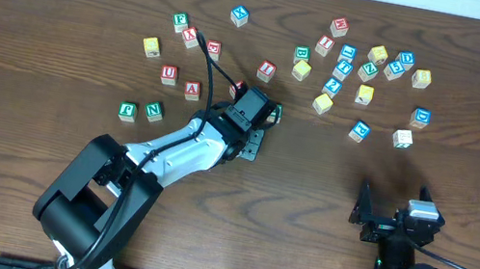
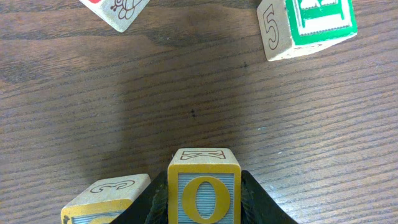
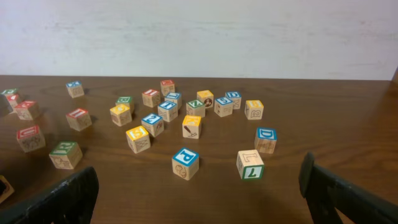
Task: Spell out CORL
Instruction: 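Lower the O block next to the C block and open the left gripper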
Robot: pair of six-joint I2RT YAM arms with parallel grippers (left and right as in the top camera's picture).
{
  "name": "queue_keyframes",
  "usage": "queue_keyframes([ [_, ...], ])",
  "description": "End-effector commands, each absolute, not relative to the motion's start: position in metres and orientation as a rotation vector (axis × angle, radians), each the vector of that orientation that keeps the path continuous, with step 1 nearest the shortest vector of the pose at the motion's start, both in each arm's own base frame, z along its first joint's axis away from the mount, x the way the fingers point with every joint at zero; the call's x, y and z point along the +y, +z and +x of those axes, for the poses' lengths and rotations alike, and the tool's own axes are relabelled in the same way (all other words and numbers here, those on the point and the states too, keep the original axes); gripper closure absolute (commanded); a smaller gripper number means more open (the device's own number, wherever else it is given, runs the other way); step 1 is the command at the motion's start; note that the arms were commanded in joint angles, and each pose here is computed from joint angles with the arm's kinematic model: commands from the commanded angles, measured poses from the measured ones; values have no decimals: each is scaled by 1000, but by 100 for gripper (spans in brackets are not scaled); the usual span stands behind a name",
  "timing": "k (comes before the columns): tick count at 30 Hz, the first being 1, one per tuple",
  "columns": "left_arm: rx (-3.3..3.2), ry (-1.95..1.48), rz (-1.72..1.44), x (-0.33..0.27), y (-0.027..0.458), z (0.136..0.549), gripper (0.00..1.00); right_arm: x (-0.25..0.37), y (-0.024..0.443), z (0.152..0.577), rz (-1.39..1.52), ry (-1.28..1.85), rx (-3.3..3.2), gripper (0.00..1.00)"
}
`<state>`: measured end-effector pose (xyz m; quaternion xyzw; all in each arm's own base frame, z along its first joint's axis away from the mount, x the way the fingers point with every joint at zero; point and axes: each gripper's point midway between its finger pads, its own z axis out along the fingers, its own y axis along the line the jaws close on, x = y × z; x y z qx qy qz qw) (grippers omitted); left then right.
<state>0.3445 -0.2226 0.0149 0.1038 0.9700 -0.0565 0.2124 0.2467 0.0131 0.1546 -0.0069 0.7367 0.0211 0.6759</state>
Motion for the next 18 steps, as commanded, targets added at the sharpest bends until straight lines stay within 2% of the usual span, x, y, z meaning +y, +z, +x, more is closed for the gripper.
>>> queue_keyframes([
  [1,2719,-116,284,-216,4,340,70,12,154,247,-14,39,1656,1],
  [2,2719,-116,284,-216,4,340,67,12,154,247,-14,39,1656,1],
  [3,2719,-116,284,-216,4,340,56,12,154,247,-14,39,1656,1],
  [5,2719,-117,284,-216,4,340,49,12,154,247,-14,39,1656,1],
  [18,2695,-134,280,-220,7,345,48,12,154,247,-13,39,1656,1],
])
